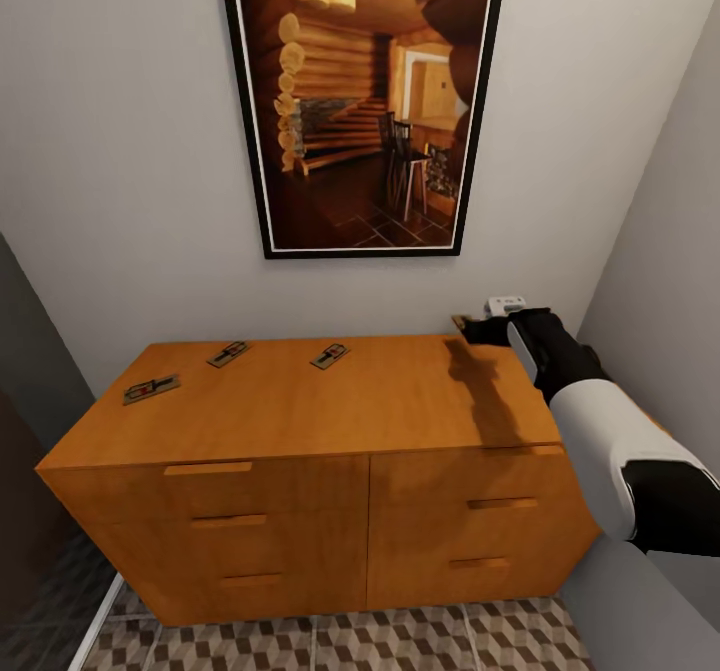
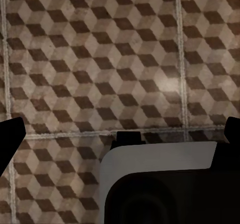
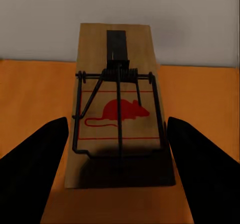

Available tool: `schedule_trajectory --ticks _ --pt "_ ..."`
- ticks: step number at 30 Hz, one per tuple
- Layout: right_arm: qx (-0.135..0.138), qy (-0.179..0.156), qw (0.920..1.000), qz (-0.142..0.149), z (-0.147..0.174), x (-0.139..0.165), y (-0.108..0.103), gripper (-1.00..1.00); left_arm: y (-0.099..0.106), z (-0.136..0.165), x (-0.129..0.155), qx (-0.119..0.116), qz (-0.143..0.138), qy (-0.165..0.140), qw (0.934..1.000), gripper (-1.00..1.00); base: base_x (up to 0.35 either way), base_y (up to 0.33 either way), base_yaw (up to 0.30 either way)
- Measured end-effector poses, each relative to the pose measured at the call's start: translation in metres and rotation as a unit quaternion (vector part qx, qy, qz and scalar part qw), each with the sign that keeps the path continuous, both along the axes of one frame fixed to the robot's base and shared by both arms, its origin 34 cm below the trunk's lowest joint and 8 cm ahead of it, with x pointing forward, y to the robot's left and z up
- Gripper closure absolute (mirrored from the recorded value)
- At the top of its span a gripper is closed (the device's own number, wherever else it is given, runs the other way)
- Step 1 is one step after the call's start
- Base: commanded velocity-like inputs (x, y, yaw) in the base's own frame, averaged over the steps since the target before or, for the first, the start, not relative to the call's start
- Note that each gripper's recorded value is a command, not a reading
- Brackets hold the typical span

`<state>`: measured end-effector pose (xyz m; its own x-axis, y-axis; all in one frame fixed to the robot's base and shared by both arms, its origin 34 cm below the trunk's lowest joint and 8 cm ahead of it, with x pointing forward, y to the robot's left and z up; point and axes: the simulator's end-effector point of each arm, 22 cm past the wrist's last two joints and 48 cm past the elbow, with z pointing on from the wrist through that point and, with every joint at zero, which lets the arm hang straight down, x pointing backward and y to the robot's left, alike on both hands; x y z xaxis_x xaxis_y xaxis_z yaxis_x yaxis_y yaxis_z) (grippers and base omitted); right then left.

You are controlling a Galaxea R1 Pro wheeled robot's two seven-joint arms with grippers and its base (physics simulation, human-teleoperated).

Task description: Take the four mousetraps from the cabinet in the bathroom and place them on the bathroom floor. Make sure all four end up on the same floor surface, and ensure that at least two of them are either under or directly next to the same bathroom sink.

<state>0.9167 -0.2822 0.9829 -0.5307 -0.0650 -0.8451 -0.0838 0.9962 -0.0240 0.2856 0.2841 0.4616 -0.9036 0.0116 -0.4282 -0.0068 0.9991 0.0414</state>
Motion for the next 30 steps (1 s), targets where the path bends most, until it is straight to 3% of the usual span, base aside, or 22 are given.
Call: schedule_trajectory --ticks 13,30 --pt "0.0 0.002 1.0 -0.001 0.0112 -0.0015 0.0013 1.0 -0.0001 -0.0001 0.0001 0.0 0.0 0.0 1.0 -1.0 -0.046 0.0 0.0" --pt "-0.002 0.003 1.0 -0.001 0.0105 -0.0013 0.0012 1.0 0.0 -0.0002 0.0001 0.0 0.001 0.0 1.0 -1.0 -0.313 0.0 0.0"
